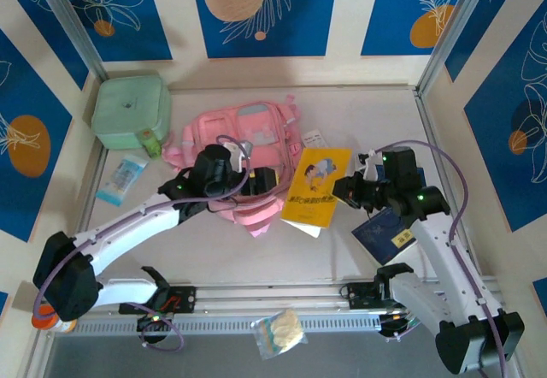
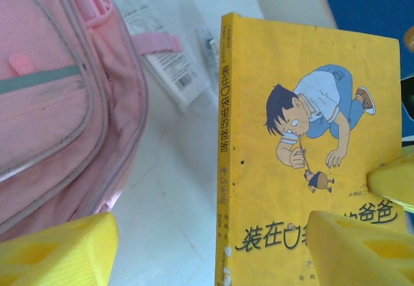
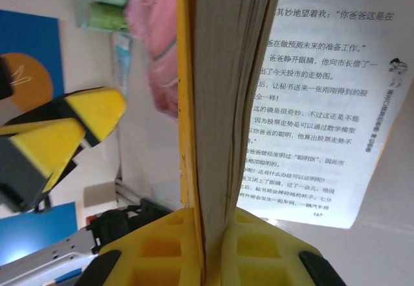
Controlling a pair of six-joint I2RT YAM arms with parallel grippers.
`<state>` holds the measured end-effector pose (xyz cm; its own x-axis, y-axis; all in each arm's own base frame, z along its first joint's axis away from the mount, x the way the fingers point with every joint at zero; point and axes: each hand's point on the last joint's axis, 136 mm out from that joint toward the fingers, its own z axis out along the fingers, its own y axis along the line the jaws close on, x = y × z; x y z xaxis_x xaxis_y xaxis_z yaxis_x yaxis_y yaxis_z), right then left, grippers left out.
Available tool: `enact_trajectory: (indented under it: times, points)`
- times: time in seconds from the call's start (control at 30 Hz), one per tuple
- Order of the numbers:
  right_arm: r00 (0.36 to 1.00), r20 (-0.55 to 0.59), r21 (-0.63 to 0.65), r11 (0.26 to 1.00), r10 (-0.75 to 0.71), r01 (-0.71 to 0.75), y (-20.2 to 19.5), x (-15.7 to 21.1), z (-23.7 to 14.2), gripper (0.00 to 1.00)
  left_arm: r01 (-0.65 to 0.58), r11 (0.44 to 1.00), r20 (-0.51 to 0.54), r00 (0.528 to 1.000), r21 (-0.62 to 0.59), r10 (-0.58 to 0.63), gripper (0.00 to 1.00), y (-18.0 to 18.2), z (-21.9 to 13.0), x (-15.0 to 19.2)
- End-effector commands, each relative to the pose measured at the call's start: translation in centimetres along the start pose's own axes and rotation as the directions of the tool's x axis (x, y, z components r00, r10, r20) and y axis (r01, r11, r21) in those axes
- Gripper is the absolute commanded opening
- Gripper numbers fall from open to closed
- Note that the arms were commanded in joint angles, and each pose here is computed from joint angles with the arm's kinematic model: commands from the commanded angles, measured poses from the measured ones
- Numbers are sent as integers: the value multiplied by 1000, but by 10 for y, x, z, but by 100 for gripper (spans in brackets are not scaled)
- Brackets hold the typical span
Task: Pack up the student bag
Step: Pass the book.
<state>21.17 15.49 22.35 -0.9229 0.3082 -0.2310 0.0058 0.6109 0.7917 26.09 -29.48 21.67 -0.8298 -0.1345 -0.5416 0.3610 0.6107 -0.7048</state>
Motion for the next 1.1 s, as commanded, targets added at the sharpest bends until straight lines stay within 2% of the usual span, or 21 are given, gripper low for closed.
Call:
enact_trajectory:
  times: [0.0, 0.17, 0.3, 0.53, 0.63, 0.83, 0.97, 1.07]
  points:
    - [990, 9, -167, 976, -144, 143, 49, -10, -9, 0, 33, 991, -5, 999, 132, -32, 78, -15, -8, -6]
    - [979, 8, -301, 934, -201, 194, 85, -25, -4, 0, 56, 978, 24, 998, 201, -62, 79, -21, -11, -20]
    - [970, 17, -317, 919, -243, 235, 97, -32, 4, 0, 44, 962, 40, 998, 271, -57, 80, -35, -11, -27]
    - [969, 13, -348, 908, -246, 235, 101, -42, 18, 0, 46, 950, 43, 997, 309, -62, 75, -44, -9, -34]
    - [970, 6, -341, 911, -244, 232, 97, -44, 25, 0, 41, 944, 48, 997, 327, -60, 69, -49, -12, -36]
    - [968, -28, -318, 921, -248, 226, 83, -47, 40, 0, 28, 931, 54, 997, 363, -51, 50, -58, -18, -37]
    - [962, -54, -378, 898, -266, 227, 91, -44, 44, 0, 23, 931, 59, 997, 365, -48, 39, -60, -20, -38]
    - [958, -60, -347, 906, -279, 242, 89, -43, 49, 0, 24, 930, 53, 997, 368, -47, 25, -61, -19, -38]
